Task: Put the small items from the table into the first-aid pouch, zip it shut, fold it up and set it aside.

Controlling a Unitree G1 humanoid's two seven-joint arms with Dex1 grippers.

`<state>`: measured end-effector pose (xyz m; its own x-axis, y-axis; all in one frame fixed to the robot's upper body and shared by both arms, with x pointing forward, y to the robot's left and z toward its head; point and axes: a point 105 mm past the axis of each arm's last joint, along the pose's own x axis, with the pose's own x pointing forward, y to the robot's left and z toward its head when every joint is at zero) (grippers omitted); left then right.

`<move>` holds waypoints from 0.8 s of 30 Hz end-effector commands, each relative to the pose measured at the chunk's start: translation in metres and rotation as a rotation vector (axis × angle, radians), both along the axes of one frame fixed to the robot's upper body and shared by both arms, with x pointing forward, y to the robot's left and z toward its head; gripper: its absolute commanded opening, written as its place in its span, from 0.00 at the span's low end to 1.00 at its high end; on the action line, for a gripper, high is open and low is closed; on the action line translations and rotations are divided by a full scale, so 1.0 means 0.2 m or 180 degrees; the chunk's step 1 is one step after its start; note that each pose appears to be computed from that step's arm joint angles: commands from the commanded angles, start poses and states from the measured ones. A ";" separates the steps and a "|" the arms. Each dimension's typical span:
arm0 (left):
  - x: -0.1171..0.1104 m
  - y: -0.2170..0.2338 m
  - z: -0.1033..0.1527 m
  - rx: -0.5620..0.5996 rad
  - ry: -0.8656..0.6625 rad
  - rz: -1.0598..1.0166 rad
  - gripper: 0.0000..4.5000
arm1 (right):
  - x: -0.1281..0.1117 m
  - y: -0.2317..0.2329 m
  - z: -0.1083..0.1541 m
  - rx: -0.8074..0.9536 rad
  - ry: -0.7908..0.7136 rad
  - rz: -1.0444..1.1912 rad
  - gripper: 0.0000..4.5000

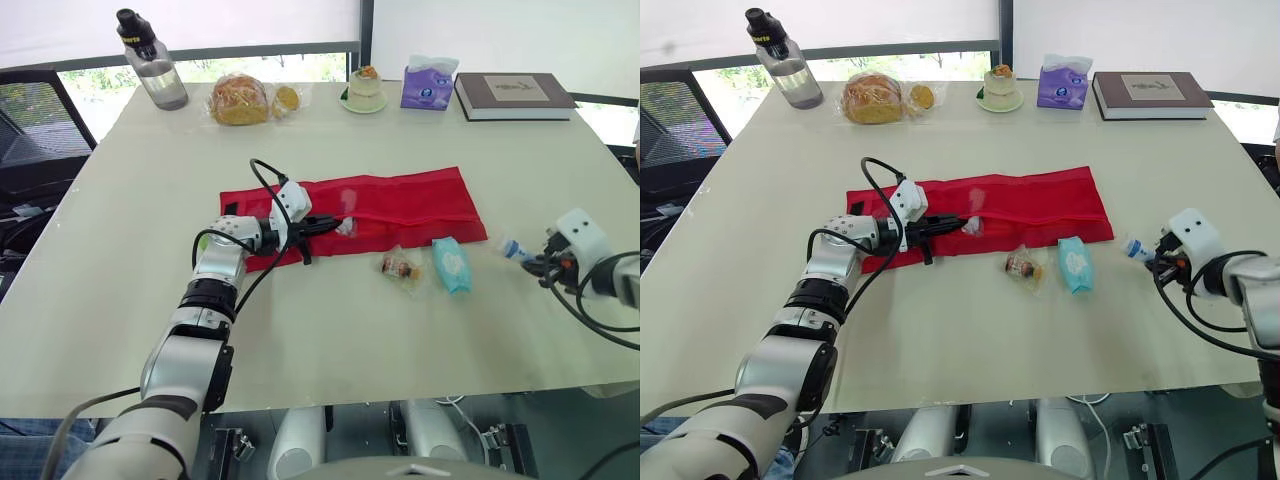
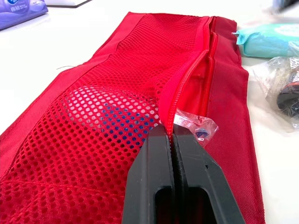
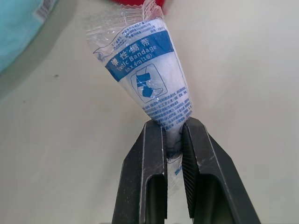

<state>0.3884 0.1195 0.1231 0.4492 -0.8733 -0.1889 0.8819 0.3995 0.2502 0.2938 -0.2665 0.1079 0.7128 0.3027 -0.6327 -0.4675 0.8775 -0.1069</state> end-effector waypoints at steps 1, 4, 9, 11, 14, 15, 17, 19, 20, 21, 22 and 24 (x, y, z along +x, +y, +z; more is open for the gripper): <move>0.01 0.00 0.06 -0.0030 -0.0142 -0.0013 0.00 | -0.03 -0.07 0.03 0.0068 -0.0127 -0.0232 0.21; 0.01 0.00 0.06 -0.0020 -0.0131 -0.0012 0.00 | -0.06 -0.11 0.02 -0.0011 -0.0131 -0.0194 0.53; 0.01 0.00 0.06 -0.0033 -0.0139 -0.0014 0.00 | -0.11 -0.11 0.03 -0.0057 -0.0411 0.0419 0.82; 0.02 0.00 0.07 -0.0034 -0.0146 -0.0011 0.00 | -0.11 -0.14 0.03 -0.0001 -0.0459 0.0378 0.82; 0.02 0.00 0.07 -0.0032 -0.0155 -0.0007 0.00 | -0.07 -0.14 0.05 0.0208 -0.0657 0.0269 0.82; 0.02 0.00 0.07 -0.0031 -0.0157 -0.0007 0.00 | -0.05 -0.13 0.05 0.0288 -0.0714 0.0213 0.82; 0.01 0.00 0.07 -0.0030 -0.0158 -0.0007 0.00 | -0.04 -0.10 0.06 0.0373 -0.0783 0.0229 0.82; 0.01 0.00 0.06 -0.0026 -0.0157 -0.0008 0.00 | -0.02 -0.09 0.07 0.0422 -0.0897 0.0176 0.82; 0.01 0.00 0.06 -0.0023 -0.0157 -0.0008 0.00 | -0.01 -0.08 0.08 0.0460 -0.0979 0.0133 0.82; 0.01 0.00 0.06 -0.0020 -0.0157 -0.0008 0.00 | 0.00 -0.08 0.09 0.0500 -0.1038 0.0086 0.82; 0.01 0.01 0.06 -0.0019 -0.0158 -0.0006 0.00 | 0.01 -0.07 0.08 0.0536 -0.1041 0.0016 0.82; 0.01 0.01 0.06 -0.0018 -0.0161 -0.0002 0.00 | 0.01 -0.04 0.08 0.0594 -0.1056 -0.0002 0.82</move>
<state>0.3887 0.1207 0.1228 0.4519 -0.8716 -0.1898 0.8808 0.4023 0.2498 0.2936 -0.2756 0.1049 0.8413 0.4011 -0.3625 -0.4510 0.8904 -0.0614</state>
